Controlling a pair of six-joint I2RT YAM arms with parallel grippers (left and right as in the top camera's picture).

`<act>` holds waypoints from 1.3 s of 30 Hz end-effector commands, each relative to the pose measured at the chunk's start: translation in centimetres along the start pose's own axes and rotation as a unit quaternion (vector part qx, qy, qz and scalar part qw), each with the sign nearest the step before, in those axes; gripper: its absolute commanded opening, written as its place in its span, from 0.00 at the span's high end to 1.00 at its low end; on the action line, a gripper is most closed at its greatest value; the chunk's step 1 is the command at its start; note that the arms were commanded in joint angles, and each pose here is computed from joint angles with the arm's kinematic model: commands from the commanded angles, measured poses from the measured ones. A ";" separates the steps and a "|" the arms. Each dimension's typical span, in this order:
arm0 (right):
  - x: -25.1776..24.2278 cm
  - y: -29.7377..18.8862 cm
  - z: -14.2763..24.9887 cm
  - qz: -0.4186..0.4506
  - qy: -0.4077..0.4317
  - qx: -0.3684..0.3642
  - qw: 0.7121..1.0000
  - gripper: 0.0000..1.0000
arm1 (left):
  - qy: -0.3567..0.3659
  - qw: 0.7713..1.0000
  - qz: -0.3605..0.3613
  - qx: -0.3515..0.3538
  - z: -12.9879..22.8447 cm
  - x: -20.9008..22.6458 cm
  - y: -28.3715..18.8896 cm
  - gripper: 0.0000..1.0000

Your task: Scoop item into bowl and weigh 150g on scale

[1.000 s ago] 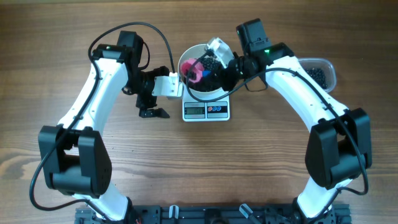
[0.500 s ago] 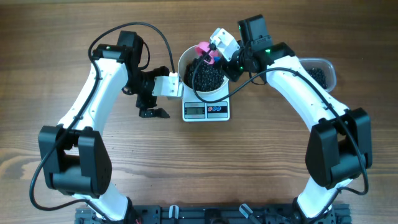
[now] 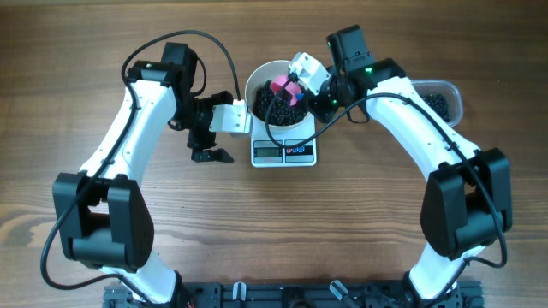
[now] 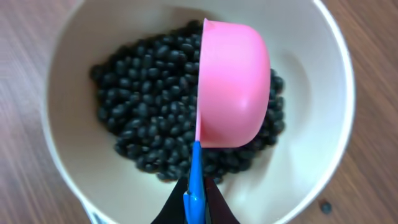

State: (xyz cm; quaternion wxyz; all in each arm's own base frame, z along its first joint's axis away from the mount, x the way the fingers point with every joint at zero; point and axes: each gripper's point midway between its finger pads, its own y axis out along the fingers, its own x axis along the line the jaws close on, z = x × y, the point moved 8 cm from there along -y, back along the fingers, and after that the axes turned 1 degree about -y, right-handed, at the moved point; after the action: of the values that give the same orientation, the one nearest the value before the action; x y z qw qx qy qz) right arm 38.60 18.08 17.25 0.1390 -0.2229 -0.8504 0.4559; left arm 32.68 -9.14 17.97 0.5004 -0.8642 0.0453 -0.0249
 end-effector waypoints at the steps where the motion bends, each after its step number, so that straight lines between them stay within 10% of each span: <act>1: 0.7 0.8 0.5 -0.046 0.005 -0.002 0.999 0.96 | -0.002 1.000 0.004 -0.001 0.0 -0.2 0.2 0.00; 19: -2.3 2.0 0.6 0.087 -0.124 0.045 0.987 0.96 | -0.002 1.000 0.004 0.000 0.0 -0.2 0.2 0.00; 39: 3.0 2.7 -0.9 -0.153 0.026 -0.059 0.986 0.96 | -0.002 1.000 0.004 -0.001 0.0 -0.2 0.2 0.00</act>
State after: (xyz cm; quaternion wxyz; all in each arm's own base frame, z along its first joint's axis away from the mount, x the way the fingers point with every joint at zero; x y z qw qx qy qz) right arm 37.93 20.45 15.32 0.1436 -0.1434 -0.8813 0.4268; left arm 32.68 -9.14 17.97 0.5004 -0.8642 0.0453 -0.0249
